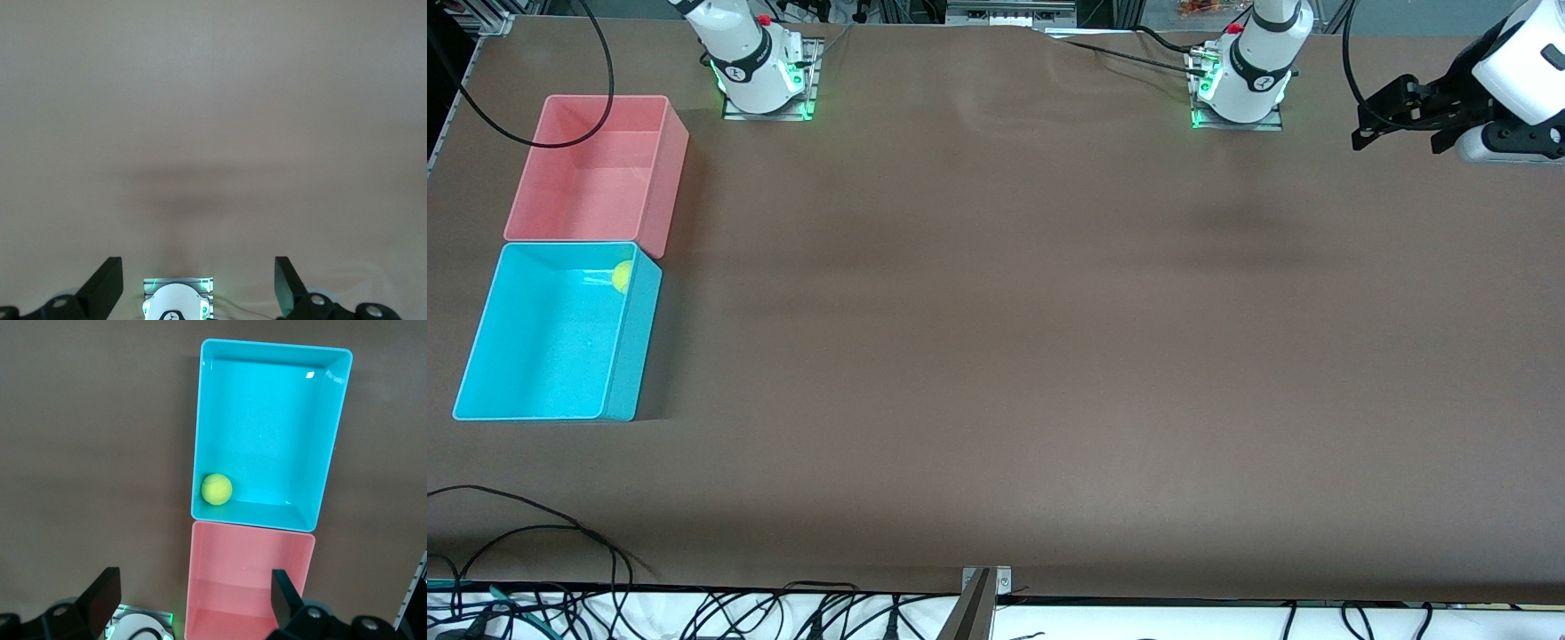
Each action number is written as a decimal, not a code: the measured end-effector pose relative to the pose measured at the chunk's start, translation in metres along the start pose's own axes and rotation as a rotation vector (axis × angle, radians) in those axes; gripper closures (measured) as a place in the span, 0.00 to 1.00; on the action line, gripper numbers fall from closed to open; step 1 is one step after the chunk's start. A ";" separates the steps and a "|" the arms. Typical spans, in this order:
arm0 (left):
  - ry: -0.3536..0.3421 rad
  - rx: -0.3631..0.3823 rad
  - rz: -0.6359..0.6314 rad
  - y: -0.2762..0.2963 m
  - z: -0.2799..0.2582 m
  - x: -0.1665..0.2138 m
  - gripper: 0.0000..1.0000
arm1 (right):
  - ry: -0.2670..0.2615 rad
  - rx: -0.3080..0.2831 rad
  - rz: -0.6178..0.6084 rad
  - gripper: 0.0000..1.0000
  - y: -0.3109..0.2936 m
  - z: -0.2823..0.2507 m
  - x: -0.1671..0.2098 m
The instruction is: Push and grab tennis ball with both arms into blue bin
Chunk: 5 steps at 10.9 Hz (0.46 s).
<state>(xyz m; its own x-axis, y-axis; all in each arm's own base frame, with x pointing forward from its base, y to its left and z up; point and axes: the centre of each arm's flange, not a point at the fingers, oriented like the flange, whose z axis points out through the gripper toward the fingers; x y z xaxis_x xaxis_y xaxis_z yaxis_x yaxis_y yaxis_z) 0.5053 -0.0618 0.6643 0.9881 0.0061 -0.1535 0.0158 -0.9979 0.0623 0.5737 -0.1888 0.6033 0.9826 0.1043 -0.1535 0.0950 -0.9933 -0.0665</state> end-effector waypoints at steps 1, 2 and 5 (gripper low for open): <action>0.000 0.000 -0.001 0.000 0.000 0.000 0.00 | 0.021 -0.011 0.034 0.00 -0.012 0.003 0.006; 0.001 0.000 -0.003 -0.001 -0.001 0.000 0.00 | 0.052 -0.024 0.054 0.00 -0.026 0.009 0.006; 0.001 0.000 -0.003 0.001 -0.001 -0.001 0.00 | 0.152 -0.050 0.086 0.00 -0.065 0.034 -0.019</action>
<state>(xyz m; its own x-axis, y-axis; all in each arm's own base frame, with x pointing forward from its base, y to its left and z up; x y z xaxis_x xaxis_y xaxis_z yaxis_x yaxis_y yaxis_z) 0.5049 -0.0632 0.6655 0.9882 0.0091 -0.1526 0.0187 -0.9979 0.0614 0.5434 -0.1240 0.5768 0.9999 0.0135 -0.0053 0.0135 -0.9999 -0.0099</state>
